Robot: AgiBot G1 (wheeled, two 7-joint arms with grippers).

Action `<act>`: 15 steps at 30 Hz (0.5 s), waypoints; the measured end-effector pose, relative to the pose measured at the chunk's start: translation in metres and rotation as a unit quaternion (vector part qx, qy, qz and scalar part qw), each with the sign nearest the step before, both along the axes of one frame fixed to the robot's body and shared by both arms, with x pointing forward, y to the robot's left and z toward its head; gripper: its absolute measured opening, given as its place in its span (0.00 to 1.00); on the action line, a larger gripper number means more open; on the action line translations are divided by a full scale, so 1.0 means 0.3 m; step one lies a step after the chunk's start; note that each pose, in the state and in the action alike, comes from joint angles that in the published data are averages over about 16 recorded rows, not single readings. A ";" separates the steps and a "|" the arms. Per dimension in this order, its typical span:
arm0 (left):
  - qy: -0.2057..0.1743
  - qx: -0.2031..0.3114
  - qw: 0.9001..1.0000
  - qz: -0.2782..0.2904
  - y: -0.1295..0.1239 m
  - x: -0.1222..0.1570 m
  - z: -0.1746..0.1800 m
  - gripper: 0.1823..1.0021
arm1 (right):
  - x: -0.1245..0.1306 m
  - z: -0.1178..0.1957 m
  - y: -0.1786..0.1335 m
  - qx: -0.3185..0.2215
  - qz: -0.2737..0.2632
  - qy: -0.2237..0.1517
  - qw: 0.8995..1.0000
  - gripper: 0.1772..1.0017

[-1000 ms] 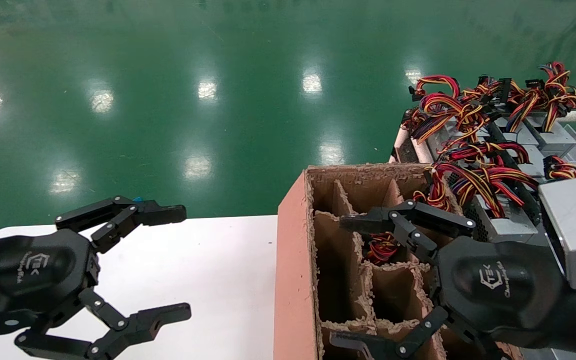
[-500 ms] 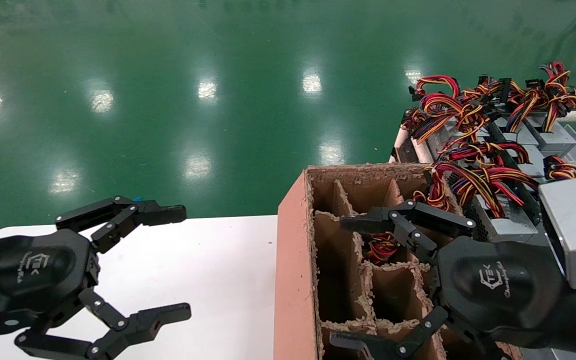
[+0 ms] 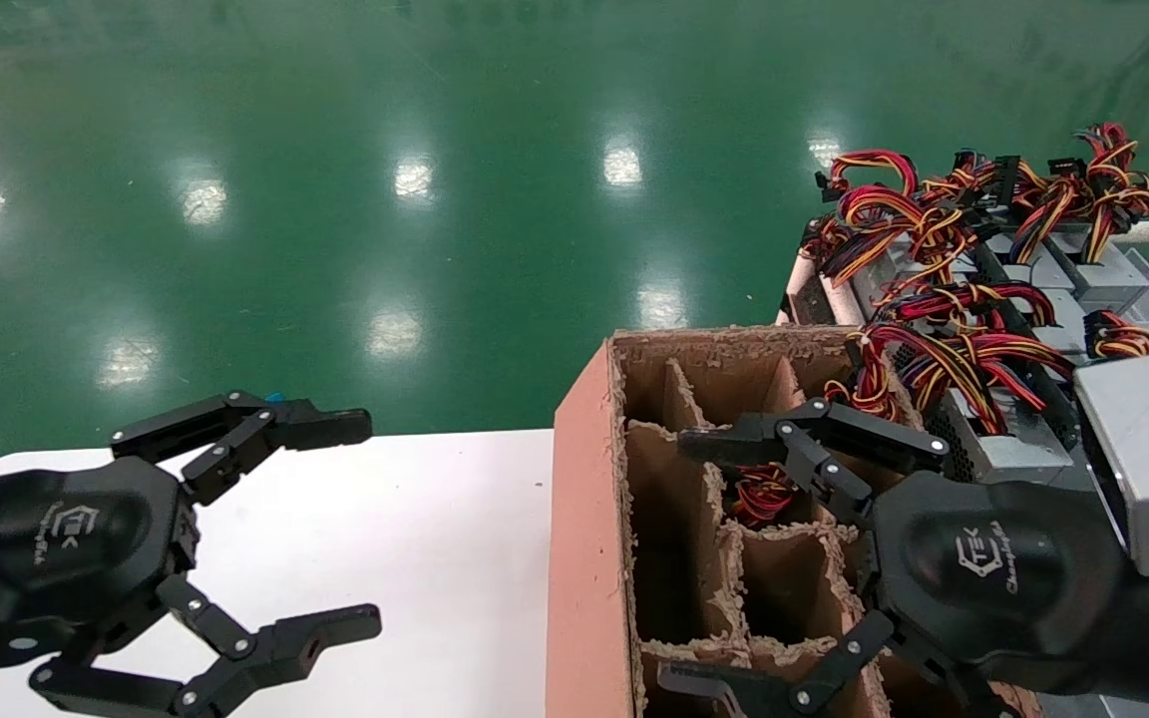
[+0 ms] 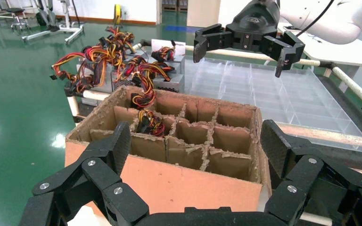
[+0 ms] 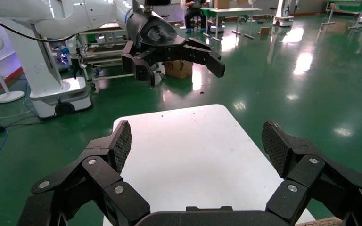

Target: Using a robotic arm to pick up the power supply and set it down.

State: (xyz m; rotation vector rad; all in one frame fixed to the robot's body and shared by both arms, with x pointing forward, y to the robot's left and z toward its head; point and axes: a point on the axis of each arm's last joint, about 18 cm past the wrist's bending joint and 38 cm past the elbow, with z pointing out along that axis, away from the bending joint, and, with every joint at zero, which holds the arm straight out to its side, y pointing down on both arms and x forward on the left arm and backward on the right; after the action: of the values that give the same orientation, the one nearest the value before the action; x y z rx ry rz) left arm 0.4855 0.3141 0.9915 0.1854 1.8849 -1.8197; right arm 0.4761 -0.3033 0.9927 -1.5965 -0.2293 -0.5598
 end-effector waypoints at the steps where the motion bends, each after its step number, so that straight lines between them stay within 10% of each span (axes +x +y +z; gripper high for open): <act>1: 0.000 0.000 1.000 0.000 0.000 0.000 0.000 1.00 | 0.000 0.000 0.000 0.000 0.000 0.000 1.000 1.00; 15: 0.000 0.000 1.000 0.000 0.000 0.000 0.000 1.00 | 0.000 0.000 0.000 0.000 0.000 0.000 1.000 1.00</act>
State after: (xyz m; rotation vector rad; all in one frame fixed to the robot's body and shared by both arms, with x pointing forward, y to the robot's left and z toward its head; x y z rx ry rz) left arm 0.4855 0.3141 0.9915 0.1854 1.8849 -1.8197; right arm 0.4761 -0.3033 0.9927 -1.5965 -0.2292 -0.5598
